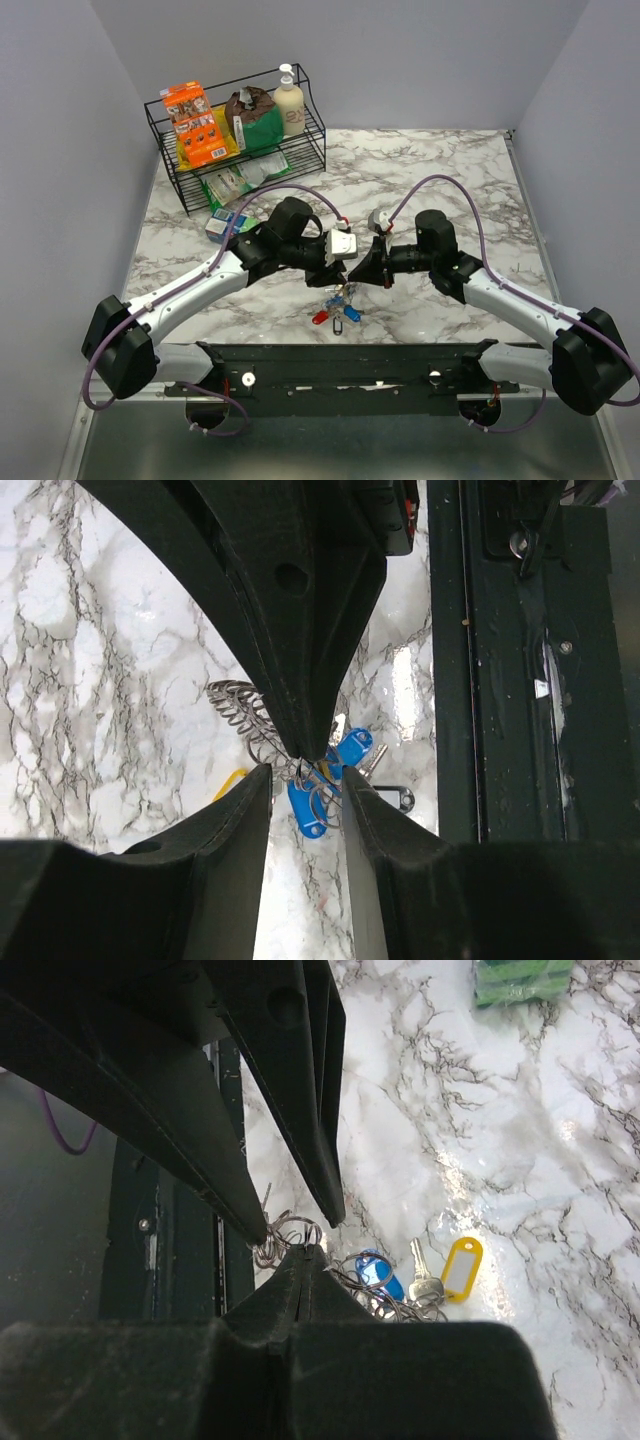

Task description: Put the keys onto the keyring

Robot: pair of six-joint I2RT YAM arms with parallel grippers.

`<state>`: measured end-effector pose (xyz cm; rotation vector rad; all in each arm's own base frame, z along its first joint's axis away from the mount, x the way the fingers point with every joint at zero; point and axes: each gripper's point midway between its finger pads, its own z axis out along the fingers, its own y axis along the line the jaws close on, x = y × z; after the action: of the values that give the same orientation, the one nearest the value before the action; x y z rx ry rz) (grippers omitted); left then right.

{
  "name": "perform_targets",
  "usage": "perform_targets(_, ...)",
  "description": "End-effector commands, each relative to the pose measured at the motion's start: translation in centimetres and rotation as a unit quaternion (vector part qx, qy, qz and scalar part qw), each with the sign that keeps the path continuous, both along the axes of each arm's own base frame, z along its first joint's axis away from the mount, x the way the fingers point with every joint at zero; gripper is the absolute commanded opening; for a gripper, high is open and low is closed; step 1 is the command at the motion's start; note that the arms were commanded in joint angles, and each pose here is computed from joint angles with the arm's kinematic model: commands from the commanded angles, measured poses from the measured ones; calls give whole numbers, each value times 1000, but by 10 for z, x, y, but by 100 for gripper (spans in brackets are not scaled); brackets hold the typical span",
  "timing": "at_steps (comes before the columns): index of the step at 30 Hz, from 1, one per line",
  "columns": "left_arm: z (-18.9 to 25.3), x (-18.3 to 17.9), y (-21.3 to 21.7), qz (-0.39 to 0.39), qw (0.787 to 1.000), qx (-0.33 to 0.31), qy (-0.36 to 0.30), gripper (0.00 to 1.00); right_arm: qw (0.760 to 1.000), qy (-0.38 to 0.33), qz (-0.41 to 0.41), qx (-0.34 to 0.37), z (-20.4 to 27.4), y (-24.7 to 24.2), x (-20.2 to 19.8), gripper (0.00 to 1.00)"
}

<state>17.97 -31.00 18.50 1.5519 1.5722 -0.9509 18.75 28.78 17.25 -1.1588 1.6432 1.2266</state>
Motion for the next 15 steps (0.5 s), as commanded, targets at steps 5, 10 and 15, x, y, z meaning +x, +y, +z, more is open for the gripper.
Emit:
perform_targets(5, -5, -6, -3, -35, 999, 15, 12, 35, 1000, -21, 17, 16, 13, 4, -2, 0)
perform_targets(10, -7, -6, -4, -41, 999, 18, 15, 34, 999, -22, 17, 17, 15, 4, -2, 0)
perform_targets(15, -4, -5, -7, -43, 999, 14, 14, 29, 999, -20, 18, 17, 13, 4, -2, 0)
